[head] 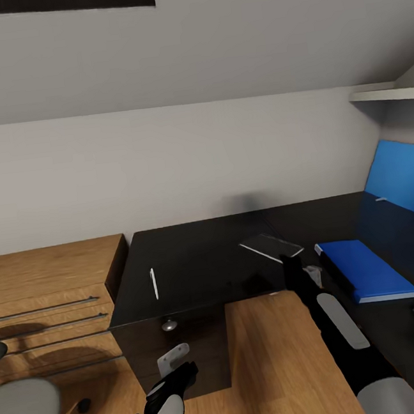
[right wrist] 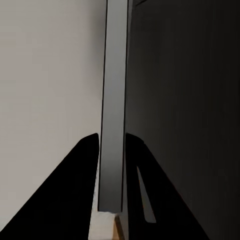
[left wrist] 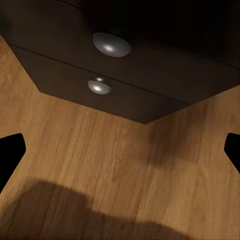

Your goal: In the bedroom, organize the workspace by keeping the computer under the desk, ensuring the monitor is on the desk, placing the keyboard on the desk next to the monitor, placing the mouse on the desk next to the keyboard, moving the folder from the swivel chair onto the desk next to the mouse, stacking the notebook on top of the folder with the pen on top of the notebook, and positioning the swivel chair next to the desk.

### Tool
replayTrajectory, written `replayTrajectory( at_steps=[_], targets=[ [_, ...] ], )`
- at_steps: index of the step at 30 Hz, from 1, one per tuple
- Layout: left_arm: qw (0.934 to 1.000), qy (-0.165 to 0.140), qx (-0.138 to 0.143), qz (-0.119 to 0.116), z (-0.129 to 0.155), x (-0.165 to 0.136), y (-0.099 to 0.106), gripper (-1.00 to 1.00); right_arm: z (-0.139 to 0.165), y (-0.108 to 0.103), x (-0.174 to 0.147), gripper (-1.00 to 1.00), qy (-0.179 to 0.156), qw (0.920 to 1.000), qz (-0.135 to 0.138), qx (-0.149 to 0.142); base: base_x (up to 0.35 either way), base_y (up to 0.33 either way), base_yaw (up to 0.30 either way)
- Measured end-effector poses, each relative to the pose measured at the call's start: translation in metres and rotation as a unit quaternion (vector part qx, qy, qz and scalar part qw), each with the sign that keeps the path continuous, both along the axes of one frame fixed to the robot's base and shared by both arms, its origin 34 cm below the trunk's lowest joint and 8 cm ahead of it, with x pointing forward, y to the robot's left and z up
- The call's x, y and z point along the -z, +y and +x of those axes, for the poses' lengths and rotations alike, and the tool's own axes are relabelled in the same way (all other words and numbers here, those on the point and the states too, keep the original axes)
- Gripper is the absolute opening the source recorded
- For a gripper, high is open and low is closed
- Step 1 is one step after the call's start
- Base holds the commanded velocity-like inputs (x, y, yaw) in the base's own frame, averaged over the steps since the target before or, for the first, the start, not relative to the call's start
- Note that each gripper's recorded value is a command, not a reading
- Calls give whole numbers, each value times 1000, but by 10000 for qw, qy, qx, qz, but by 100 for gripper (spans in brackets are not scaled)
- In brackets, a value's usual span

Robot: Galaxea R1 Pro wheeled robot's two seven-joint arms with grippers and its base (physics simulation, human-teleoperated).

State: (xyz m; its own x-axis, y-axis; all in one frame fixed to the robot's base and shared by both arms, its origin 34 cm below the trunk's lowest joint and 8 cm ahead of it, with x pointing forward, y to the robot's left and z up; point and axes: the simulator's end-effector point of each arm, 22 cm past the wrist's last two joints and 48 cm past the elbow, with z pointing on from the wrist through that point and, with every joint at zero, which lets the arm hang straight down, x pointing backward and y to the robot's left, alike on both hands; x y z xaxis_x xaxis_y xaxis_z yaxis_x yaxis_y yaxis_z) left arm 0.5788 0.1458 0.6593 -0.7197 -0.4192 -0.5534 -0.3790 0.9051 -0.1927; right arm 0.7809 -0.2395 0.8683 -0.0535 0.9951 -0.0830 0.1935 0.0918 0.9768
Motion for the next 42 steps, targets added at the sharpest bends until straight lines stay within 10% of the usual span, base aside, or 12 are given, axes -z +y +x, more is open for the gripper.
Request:
replayTrajectory(
  at_steps=[20,42],
  targets=[
    [9997,32,227,45,-7,3,-13,100,-3,-71,-12,-100,-55,9979,-102,634,-43,-51,-186],
    [9997,10,231,-61,-7,9,-21,100,-9,-73,30,-100,237,9971,163,711,-5,-8,-19]
  ],
)
